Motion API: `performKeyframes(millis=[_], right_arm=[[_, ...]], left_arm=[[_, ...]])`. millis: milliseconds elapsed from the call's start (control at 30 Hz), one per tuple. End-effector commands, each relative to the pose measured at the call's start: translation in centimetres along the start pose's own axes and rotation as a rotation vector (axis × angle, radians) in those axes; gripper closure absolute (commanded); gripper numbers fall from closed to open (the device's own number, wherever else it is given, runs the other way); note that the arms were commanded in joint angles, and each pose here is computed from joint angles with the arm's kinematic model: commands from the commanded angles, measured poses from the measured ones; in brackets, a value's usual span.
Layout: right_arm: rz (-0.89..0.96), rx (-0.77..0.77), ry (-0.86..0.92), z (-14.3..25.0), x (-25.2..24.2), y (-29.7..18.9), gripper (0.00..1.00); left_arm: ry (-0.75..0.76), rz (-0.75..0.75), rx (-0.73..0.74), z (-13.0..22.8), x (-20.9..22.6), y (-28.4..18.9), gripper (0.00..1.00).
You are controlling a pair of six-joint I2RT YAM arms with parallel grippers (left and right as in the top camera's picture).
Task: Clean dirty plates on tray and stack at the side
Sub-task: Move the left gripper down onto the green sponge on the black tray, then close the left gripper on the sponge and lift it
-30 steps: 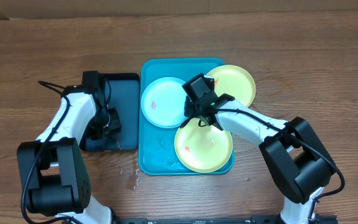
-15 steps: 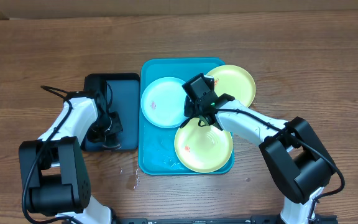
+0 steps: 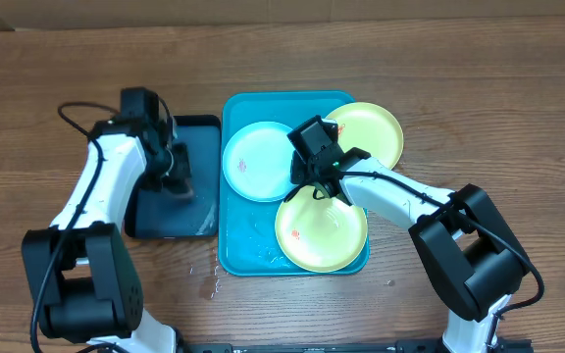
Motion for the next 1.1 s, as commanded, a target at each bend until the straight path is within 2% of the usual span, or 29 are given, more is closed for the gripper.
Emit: performKeyframes(millis=[0,167,300,567,933,967,1067], right_arm=[[-0.006,-0.006,-0.003,-0.3,0.3,0.3,0.69],[-0.006,-0.006,-0.003,-0.3,0.3,0.3,0.78],[-0.006,-0.007,-0.003,-0.3,0.3,0.3,0.78],[-0.008,-0.01,-0.003,-0.4,0.4,0.3,0.74],[-0.008,-0.01,-0.003,-0.4,0.4,0.3,0.73],[-0.008,-0.01,-0.003,-0.4,0.4,0.3,0.73],[-0.008,-0.01,-0.003,-0.4,0.4,0.3,0.73]], left_arm=[[0.122,0.07,-0.115,-2.2,-1.7,-4.1,0.96],[0.132,0.079,-0.157,-3.3,-2.2,-5.8,0.96],[0.13,0.073,-0.13,-2.8,-2.0,-5.4,0.96],[0.172,0.053,-0.039,-0.2,-1.1,-2.5,0.96],[0.179,0.063,-0.097,1.0,-0.3,2.4,0.96],[0.179,0.061,-0.098,1.1,-0.3,2.6,0.92],[0.178,0.06,-0.091,1.2,-0.2,3.3,0.71]])
Point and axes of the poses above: each gripper's point midway between its finger pads, its own y axis out along the fingers, its own x axis along the line the jaws close on, z = x × y, the point moved 5 cm from there along -y, back along the fingers, and after that the axes turned 7 degrees about -y, right-handed, at the moved point
